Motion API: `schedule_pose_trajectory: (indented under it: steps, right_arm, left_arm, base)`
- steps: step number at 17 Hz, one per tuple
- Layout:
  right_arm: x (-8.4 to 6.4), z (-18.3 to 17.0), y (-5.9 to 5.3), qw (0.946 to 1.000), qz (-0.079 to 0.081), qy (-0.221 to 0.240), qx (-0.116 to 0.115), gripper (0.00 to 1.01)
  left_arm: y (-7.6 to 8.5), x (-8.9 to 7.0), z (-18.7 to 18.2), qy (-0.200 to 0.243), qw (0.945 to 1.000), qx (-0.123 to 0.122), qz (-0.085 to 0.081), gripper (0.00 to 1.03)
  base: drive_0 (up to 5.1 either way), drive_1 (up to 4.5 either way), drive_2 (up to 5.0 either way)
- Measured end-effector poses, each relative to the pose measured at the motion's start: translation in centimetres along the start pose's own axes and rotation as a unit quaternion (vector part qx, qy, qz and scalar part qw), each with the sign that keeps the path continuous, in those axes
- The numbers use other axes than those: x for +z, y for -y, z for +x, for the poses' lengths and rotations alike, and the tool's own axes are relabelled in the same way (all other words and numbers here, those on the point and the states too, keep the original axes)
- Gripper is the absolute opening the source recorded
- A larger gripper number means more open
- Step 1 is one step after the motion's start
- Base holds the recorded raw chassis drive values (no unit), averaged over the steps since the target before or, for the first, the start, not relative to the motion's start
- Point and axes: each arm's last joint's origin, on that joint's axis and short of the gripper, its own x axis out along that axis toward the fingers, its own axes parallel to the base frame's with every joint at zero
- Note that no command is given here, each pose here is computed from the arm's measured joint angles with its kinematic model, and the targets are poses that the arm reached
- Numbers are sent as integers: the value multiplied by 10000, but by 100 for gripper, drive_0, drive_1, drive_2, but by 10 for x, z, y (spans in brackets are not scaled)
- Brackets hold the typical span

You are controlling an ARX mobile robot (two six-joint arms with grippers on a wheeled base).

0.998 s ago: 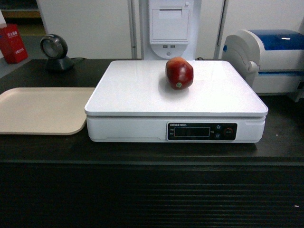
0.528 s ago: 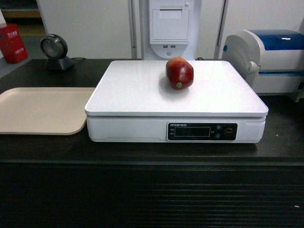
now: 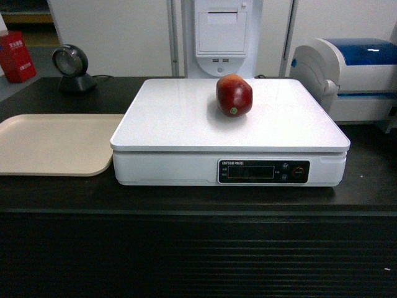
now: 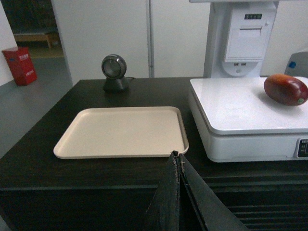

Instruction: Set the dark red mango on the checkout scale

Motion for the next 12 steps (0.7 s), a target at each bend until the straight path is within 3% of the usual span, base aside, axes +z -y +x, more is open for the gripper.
schedule_pose_trajectory:
  steps: [4, 12]
  right_arm:
    - [0, 0, 0, 10000, 0, -2, 0, 98]
    - [0, 0, 0, 10000, 0, 0, 0, 98]
  left_arm:
    - [0, 0, 0, 13, 10000, 4, -2, 2]
    - [0, 0, 0, 13, 10000, 2, -2, 72]
  base:
    - [0, 0, 0]
    - [0, 0, 0]
